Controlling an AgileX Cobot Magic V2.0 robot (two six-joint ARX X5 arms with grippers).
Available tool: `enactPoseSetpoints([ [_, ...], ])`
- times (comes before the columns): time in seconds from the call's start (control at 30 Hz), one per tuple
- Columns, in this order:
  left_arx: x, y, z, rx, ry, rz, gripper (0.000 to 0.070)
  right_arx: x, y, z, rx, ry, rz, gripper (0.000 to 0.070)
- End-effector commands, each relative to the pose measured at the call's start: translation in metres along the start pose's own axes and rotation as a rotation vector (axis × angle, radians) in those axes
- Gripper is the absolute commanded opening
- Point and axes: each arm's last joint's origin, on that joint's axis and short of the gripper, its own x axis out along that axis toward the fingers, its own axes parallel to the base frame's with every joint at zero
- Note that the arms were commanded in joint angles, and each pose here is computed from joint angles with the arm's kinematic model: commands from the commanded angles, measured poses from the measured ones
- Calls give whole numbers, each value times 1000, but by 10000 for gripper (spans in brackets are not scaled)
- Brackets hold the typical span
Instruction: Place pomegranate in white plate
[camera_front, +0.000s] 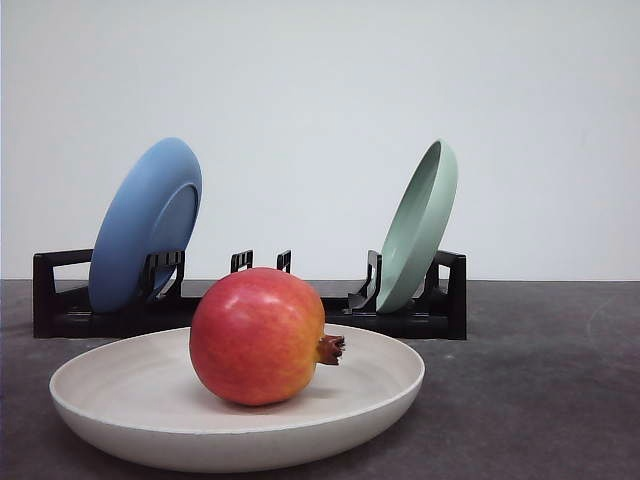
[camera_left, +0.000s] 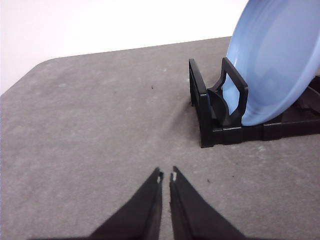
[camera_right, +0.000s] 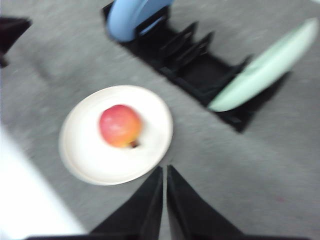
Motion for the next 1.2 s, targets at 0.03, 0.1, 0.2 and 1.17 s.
enactPoseSetpoints([
  [0.03, 1, 0, -3, -4, 10, 3, 4, -15, -12, 2, -45, -79, -108, 4],
  [0.1, 1, 0, -3, -4, 10, 3, 4, -29, -22, 1, -42, -168, -225, 4],
  [0.2, 1, 0, -3, -4, 10, 3, 4, -46, -32, 0, -48, -318, -411, 4],
  [1.17, 1, 0, -3, -4, 9, 3, 4, 62, -79, -164, -32, -640, -802, 4],
])
